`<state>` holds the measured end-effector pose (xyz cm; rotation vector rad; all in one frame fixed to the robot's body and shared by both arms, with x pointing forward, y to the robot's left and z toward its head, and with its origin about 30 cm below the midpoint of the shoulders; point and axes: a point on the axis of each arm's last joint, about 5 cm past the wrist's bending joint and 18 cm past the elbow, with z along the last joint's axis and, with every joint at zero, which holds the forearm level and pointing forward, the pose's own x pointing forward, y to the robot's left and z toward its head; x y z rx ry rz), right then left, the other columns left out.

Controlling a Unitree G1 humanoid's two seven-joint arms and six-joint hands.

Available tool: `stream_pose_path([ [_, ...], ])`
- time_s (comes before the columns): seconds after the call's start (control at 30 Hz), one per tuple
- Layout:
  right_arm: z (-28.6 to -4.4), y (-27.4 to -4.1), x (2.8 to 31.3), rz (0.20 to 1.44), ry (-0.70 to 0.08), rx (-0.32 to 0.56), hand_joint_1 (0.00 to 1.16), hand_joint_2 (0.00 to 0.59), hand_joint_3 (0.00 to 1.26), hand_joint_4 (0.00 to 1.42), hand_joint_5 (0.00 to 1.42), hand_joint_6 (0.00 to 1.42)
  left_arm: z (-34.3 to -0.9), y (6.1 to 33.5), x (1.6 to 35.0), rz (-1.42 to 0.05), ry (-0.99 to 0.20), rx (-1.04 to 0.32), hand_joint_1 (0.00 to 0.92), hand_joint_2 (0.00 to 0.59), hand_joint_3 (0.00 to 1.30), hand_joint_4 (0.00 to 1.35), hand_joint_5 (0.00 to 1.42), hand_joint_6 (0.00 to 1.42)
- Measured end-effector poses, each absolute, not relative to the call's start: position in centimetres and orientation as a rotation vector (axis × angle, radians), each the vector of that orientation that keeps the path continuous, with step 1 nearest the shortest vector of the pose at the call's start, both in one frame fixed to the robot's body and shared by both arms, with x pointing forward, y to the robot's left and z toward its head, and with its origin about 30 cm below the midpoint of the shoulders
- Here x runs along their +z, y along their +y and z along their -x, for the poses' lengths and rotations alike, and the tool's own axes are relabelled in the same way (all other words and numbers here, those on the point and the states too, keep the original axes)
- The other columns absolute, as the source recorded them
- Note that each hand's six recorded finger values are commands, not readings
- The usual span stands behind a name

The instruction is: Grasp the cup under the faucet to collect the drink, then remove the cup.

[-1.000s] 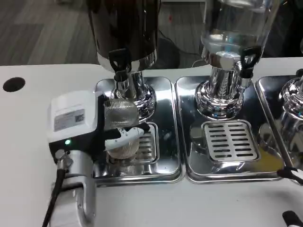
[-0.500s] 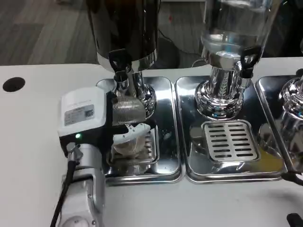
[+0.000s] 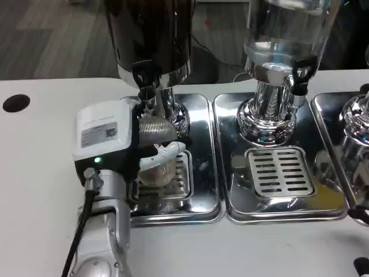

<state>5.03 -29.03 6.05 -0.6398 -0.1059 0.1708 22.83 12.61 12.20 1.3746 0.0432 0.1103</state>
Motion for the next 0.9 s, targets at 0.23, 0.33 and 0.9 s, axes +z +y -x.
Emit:
stream_pose_path([
  [0.23, -5.3, -29.1, 6.0, 0.639, -0.106, 0.172, 0.56, 0.369, 0.22, 0.12, 0.13, 0.12, -22.8, 12.9, 12.8, -1.378, 0.027, 0.118, 0.086, 0.016, 0.29, 0.29, 0.59, 0.89],
  [0.33, -5.4, -29.1, 6.0, 0.639, -0.108, 0.173, 0.56, 0.37, 0.22, 0.12, 0.13, 0.12, -22.4, 13.1, 13.0, -1.371, 0.02, 0.12, 0.051, 0.006, 0.25, 0.21, 0.56, 0.86],
  [0.9, -5.6, -28.9, 5.8, 0.631, -0.113, 0.176, 0.57, 0.37, 0.22, 0.12, 0.14, 0.12, -18.6, 14.6, 18.2, -1.229, -0.184, 0.212, 0.03, 0.009, 0.23, 0.18, 0.65, 0.88],
])
